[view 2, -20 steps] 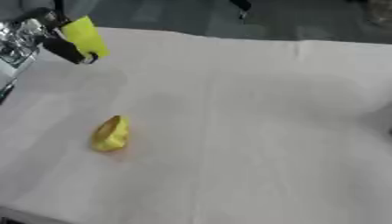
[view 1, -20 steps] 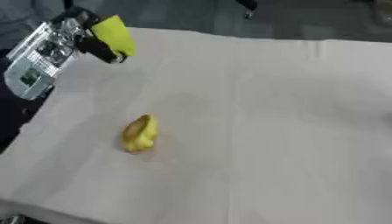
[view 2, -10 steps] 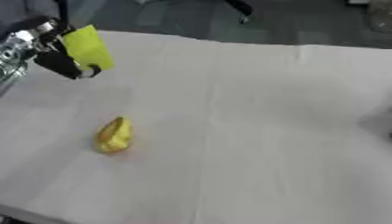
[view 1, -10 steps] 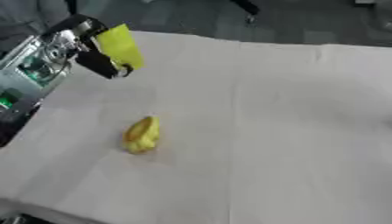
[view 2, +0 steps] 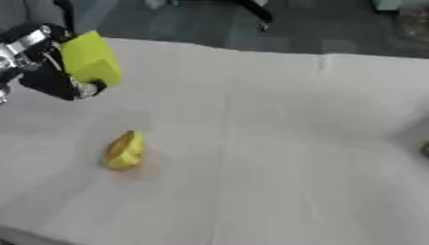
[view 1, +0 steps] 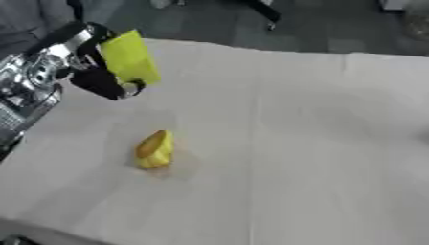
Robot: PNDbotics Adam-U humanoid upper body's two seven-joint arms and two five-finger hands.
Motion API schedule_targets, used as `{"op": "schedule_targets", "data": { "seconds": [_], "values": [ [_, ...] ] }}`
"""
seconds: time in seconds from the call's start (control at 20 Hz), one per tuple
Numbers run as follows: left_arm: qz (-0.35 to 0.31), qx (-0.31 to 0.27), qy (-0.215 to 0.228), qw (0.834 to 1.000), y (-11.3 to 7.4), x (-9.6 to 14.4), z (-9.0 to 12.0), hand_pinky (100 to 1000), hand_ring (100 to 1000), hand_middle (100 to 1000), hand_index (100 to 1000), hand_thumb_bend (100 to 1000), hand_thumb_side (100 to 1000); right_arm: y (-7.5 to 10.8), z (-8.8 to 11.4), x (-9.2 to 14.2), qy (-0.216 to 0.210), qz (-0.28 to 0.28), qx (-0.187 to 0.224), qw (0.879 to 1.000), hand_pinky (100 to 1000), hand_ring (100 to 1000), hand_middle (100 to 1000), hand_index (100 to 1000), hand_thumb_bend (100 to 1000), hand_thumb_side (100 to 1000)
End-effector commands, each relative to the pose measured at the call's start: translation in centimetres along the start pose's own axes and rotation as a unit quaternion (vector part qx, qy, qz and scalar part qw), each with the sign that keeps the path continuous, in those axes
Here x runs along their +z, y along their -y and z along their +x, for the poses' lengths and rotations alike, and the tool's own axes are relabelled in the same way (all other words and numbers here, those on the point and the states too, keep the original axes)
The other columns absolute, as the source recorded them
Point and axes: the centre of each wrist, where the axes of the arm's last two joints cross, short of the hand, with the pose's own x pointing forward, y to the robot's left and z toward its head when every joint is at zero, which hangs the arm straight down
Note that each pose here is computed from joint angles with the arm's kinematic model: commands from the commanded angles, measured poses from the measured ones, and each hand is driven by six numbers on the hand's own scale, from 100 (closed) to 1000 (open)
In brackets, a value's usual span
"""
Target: Pick up the objects with one hand, pass them to the other hand, and then place them into the box on the other side of the table.
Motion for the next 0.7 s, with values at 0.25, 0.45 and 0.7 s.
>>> {"op": "schedule_targets", "data": {
  "seconds": [0.25, 0.45, 0.7],
  "values": [
    [0.048, 0.059, 0.079, 0.994, 1.4, 0.3, 0.6, 489, 486, 407, 469, 175, 100, 0.9, 1.4, 0.0, 0.020, -0.010, 0.009, 1.000, 821, 884, 768, 900, 100, 601],
    [0.062, 0.068, 0.124, 0.988, 2.4, 0.3, 1.1, 486, 483, 405, 467, 168, 100, 0.8, 1.3, 0.0, 0.019, -0.010, 0.007, 1.000, 820, 884, 769, 900, 100, 600],
    [0.061, 0.081, 0.155, 0.983, 3.6, 0.3, 1.9, 483, 481, 402, 464, 162, 100, 0.8, 1.2, 0.0, 0.018, -0.012, 0.006, 1.000, 820, 884, 768, 899, 100, 598]
  ]
}}
